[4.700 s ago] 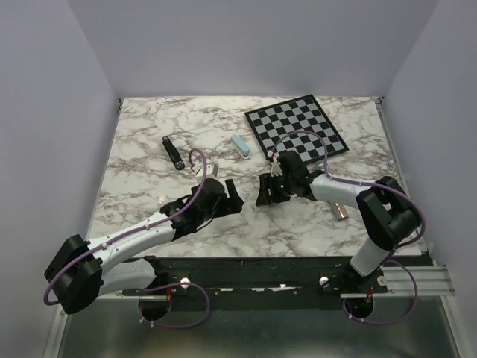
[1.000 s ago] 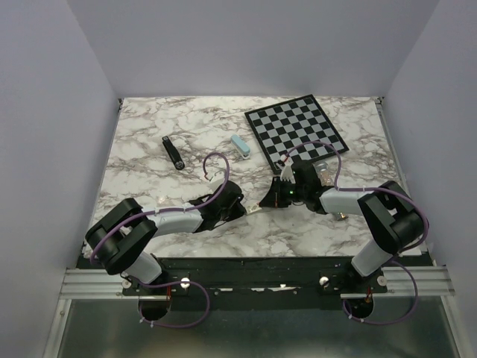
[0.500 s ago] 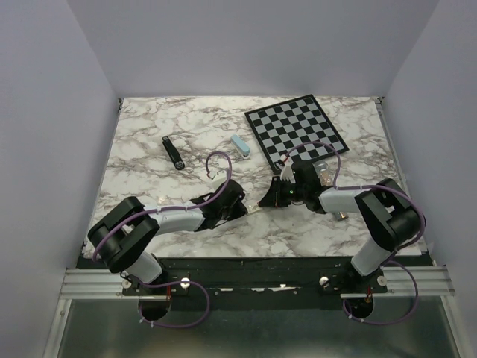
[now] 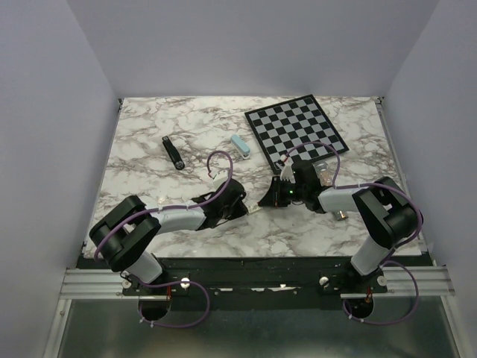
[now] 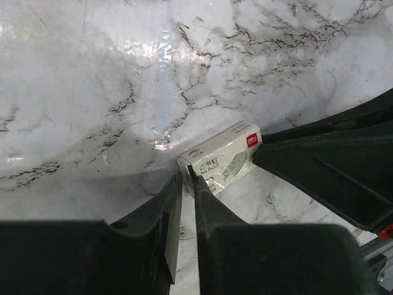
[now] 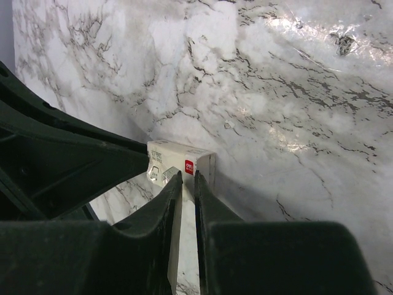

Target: Load the staples into the stapler

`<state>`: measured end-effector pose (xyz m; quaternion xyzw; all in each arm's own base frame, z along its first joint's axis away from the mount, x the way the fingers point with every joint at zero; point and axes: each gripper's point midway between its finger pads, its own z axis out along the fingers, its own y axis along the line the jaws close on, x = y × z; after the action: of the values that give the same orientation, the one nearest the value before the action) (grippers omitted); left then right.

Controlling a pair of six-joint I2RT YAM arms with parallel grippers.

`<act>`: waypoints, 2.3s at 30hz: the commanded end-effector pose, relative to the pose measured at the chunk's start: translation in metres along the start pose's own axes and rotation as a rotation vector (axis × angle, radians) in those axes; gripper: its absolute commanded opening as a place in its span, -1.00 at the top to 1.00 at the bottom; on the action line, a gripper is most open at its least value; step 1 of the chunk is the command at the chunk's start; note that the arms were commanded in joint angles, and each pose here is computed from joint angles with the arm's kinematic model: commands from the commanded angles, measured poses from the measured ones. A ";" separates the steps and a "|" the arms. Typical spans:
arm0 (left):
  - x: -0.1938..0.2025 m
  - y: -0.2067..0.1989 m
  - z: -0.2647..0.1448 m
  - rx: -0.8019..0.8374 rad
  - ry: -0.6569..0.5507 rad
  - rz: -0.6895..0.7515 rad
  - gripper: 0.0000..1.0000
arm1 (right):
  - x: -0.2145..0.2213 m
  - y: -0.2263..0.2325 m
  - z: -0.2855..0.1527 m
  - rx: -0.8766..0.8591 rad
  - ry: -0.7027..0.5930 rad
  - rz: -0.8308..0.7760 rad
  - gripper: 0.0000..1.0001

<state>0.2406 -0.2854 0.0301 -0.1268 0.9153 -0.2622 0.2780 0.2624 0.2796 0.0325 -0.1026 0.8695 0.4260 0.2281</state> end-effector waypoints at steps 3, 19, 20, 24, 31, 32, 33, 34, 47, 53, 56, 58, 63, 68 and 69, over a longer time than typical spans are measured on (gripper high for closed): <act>0.006 -0.010 0.003 0.011 0.041 0.000 0.80 | 0.012 0.010 0.001 -0.062 0.037 0.000 0.73; -0.006 0.006 -0.014 -0.103 0.018 0.044 1.00 | 0.003 -0.007 -0.010 0.053 -0.038 0.015 0.99; -0.005 0.008 -0.014 -0.110 0.020 0.047 1.00 | 0.000 -0.006 -0.012 0.054 -0.049 0.011 0.99; -0.007 0.010 -0.017 -0.123 0.016 0.053 1.00 | 0.000 -0.007 -0.014 0.064 -0.061 0.005 0.99; -0.013 0.001 -0.021 -0.086 -0.009 0.046 0.90 | 0.001 -0.005 -0.013 0.052 -0.052 0.009 0.99; -0.013 -0.003 -0.021 -0.068 -0.006 0.038 0.77 | 0.001 -0.005 -0.013 0.051 -0.053 0.010 0.99; -0.013 -0.008 -0.021 -0.042 -0.012 0.031 0.63 | 0.001 -0.004 -0.012 0.044 -0.051 0.008 0.99; -0.014 -0.011 -0.021 -0.029 -0.014 0.026 0.44 | 0.002 -0.004 -0.012 0.041 -0.047 0.011 0.99; -0.005 -0.010 -0.007 -0.044 0.032 0.036 0.26 | 0.003 -0.003 -0.010 0.030 -0.041 0.007 0.99; -0.002 -0.012 -0.003 -0.045 0.046 0.048 0.26 | 0.004 -0.004 -0.009 0.027 -0.034 0.012 0.99; -0.003 -0.011 -0.002 -0.051 0.045 0.048 0.27 | 0.005 -0.003 -0.009 0.022 -0.031 0.009 0.99; -0.001 -0.010 -0.001 -0.057 0.052 0.050 0.28 | 0.004 -0.003 -0.009 0.021 -0.033 0.008 0.99; 0.001 -0.005 0.000 -0.084 0.069 0.059 0.31 | 0.003 -0.003 -0.010 0.022 -0.036 0.008 0.99; 0.000 0.002 -0.004 -0.109 0.056 0.052 0.39 | 0.004 -0.003 -0.010 0.024 -0.037 0.007 0.99; 0.001 0.005 -0.005 -0.117 0.055 0.053 0.40 | 0.004 -0.002 -0.010 0.021 -0.038 0.005 0.99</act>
<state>0.2417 -0.2859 0.0312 -0.1123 0.9353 -0.2186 0.2547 0.2576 0.2692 0.0342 -0.0856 0.8738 0.4135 0.2414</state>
